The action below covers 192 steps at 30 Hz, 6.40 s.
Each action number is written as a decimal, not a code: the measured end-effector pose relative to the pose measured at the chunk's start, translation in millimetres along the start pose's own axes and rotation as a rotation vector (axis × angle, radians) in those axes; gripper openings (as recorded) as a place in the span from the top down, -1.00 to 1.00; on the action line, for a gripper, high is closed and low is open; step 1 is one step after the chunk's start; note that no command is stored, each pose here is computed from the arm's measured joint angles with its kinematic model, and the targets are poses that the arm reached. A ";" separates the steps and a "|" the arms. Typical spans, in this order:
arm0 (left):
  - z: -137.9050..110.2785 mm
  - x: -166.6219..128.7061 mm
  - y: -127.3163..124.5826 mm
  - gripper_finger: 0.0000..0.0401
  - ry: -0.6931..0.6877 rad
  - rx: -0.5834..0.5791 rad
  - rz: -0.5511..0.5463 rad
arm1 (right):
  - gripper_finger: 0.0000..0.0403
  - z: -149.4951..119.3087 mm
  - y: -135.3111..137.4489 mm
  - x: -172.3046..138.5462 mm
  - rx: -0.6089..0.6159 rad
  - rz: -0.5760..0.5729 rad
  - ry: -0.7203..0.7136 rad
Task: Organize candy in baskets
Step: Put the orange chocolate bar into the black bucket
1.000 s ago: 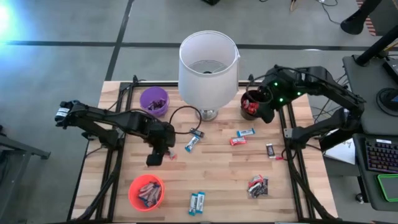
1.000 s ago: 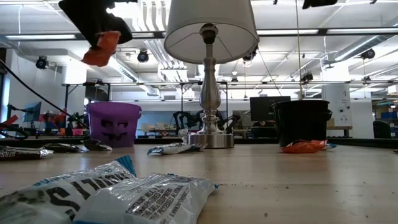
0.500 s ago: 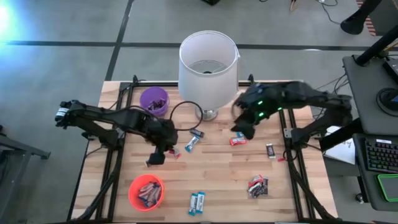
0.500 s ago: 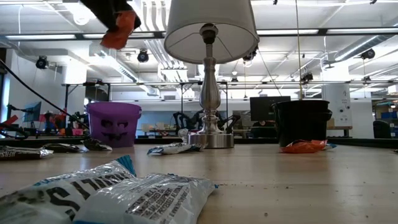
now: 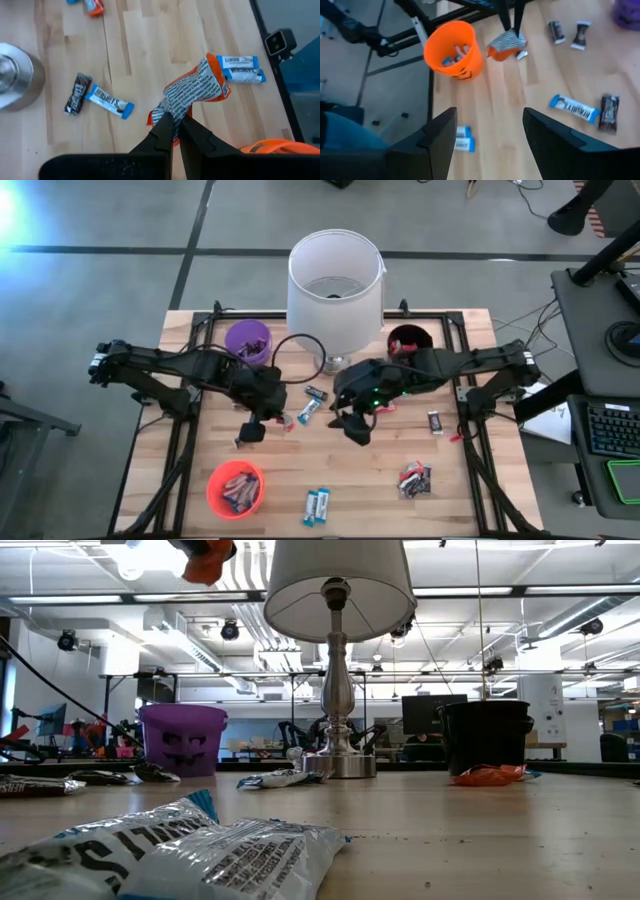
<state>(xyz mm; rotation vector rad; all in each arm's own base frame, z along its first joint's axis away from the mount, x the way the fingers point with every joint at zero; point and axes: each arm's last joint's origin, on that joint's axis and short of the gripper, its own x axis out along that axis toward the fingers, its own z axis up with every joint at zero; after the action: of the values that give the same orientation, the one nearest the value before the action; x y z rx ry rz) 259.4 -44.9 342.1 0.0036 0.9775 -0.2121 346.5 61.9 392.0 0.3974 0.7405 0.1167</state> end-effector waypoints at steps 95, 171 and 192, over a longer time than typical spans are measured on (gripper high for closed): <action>25.8 -13.3 -0.4 0.35 -0.210 0.138 0.059 | 0.94 -5.2 -5.0 22.2 0.111 -0.252 0.190; -14.9 -17.6 14.6 0.35 0.105 -0.296 0.583 | 0.94 -112.3 -232.5 -106.8 0.489 -0.741 0.257; -22.9 -17.4 10.0 0.35 0.223 -0.312 0.428 | 0.94 -105.7 -232.0 -113.5 0.405 -0.827 0.260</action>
<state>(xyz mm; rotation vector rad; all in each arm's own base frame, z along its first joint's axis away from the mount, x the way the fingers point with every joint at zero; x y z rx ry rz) 233.0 -29.8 342.6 -0.0492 1.1988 0.3420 183.3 -146.0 302.4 0.4348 1.1383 -0.7831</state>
